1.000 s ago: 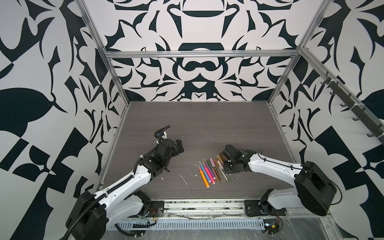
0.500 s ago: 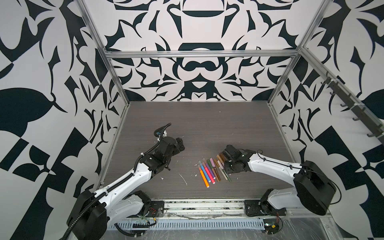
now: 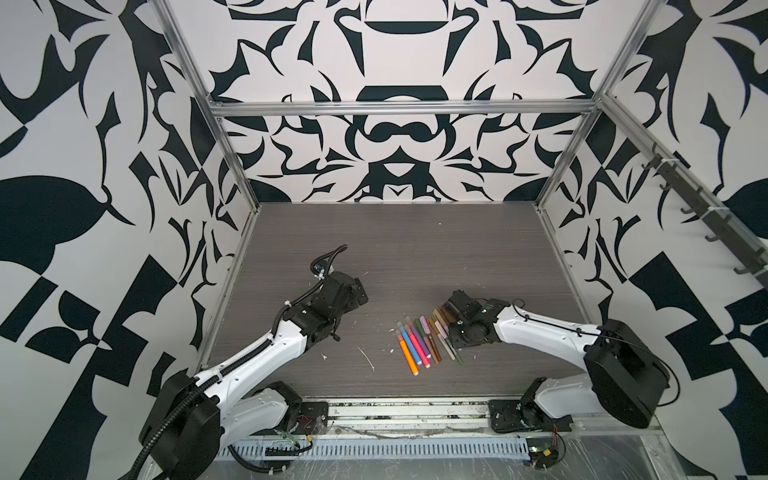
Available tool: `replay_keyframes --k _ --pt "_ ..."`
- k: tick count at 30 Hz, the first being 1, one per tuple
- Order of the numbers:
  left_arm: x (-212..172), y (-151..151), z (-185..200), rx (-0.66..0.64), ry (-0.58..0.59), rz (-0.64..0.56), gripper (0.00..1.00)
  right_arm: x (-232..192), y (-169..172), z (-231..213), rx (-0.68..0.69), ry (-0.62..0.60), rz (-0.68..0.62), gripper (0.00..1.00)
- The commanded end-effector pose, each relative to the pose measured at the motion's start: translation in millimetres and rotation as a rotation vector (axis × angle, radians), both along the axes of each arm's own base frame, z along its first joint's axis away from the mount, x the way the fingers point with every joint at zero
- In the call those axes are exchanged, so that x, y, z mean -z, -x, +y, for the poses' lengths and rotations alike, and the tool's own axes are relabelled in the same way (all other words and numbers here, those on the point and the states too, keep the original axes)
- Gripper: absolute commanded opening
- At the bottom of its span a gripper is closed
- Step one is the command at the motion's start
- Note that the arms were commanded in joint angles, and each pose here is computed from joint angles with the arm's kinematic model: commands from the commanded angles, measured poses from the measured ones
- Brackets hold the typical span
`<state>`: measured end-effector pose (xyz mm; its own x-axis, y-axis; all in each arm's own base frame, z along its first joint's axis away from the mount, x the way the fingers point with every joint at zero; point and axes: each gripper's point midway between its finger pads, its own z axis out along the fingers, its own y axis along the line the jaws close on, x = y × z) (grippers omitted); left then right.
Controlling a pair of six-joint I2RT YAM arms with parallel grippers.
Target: Open the pen caps
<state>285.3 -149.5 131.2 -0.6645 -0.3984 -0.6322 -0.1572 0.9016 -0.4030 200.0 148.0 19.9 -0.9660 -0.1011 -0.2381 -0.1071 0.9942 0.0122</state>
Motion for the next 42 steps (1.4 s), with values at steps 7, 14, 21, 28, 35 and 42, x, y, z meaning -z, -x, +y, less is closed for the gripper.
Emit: replay_keyframes --k 7,14,21,28,35,42 --pt "-29 23 -62 0.294 0.199 0.127 0.99 4 0 -5 0.016 0.025 0.035 0.16" --pt "-10 48 -104 0.446 0.374 0.332 1.00 4 -1 -4 0.028 0.024 0.048 0.19" --pt "1 48 -105 0.391 0.473 0.306 1.00 6 -2 -4 0.032 0.042 0.069 0.21" --pt "-8 50 -101 0.377 0.493 0.275 0.95 -9 -8 -14 0.031 0.078 0.010 0.02" --pt "-23 52 -116 0.441 0.542 0.294 0.90 -50 -7 35 -0.082 -0.275 -0.110 0.00" --pt "-20 51 -133 0.474 0.581 0.312 0.79 -75 9 86 -0.177 -0.504 -0.102 0.00"
